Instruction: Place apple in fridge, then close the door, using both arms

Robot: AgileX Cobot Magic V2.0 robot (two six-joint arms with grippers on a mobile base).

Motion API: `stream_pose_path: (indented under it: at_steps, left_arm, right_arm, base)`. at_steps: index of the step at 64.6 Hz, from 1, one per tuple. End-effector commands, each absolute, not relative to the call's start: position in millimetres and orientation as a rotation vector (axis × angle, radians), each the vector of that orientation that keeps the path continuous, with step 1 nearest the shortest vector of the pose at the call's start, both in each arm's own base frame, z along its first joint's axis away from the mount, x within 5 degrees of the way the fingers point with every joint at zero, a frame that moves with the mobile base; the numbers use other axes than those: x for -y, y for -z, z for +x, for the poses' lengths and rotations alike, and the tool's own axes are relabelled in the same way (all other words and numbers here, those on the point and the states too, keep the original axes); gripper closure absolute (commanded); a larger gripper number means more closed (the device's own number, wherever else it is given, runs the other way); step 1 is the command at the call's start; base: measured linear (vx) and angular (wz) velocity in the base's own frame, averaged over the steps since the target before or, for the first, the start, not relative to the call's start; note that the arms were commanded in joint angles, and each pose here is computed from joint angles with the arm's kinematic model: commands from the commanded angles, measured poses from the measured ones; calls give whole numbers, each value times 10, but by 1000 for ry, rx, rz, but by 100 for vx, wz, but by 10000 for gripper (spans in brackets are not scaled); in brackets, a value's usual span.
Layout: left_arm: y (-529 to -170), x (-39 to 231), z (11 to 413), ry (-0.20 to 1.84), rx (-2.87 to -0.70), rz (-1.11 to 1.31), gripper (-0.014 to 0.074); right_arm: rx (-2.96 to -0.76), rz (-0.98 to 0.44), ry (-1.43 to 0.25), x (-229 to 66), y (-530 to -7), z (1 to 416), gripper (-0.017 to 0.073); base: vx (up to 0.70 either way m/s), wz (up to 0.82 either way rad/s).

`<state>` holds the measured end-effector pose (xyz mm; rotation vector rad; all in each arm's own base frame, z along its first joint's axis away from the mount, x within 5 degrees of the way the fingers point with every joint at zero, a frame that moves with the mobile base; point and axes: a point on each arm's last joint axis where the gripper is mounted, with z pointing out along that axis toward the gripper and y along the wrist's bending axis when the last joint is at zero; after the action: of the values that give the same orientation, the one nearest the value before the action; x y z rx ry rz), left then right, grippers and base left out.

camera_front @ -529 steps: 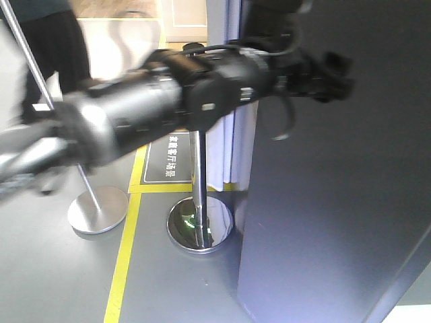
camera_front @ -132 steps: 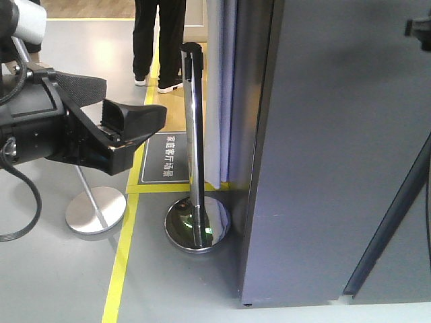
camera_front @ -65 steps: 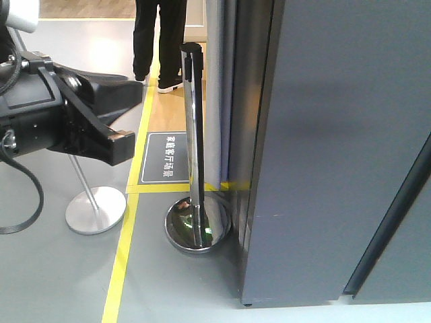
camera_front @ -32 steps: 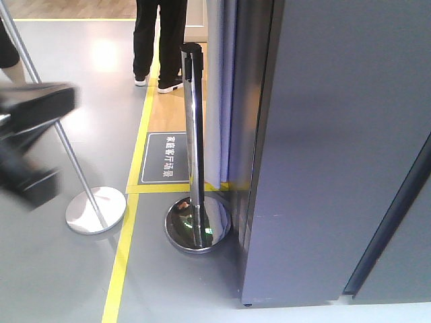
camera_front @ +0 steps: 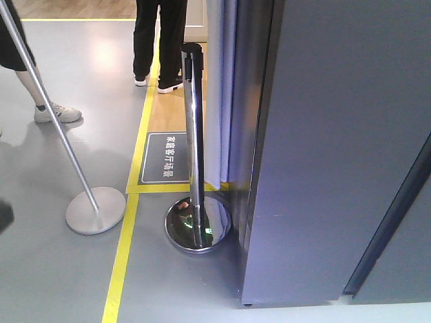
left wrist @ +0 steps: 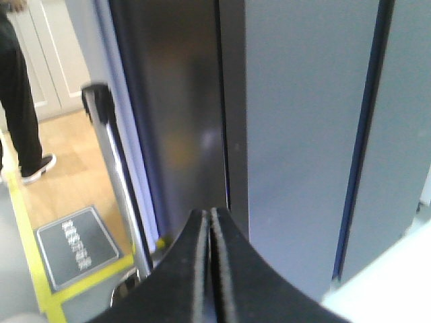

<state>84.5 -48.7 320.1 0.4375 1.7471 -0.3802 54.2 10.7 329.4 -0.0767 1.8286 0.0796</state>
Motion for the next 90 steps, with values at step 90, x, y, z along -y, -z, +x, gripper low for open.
stream_pose_path:
  at_steps: [90]
  left_arm:
    - [-2643,230,611,317,-1882,350,599]
  right_arm:
    - [-1921,-62,-173,-162,-2974,456,568]
  base:
    - [0,0]
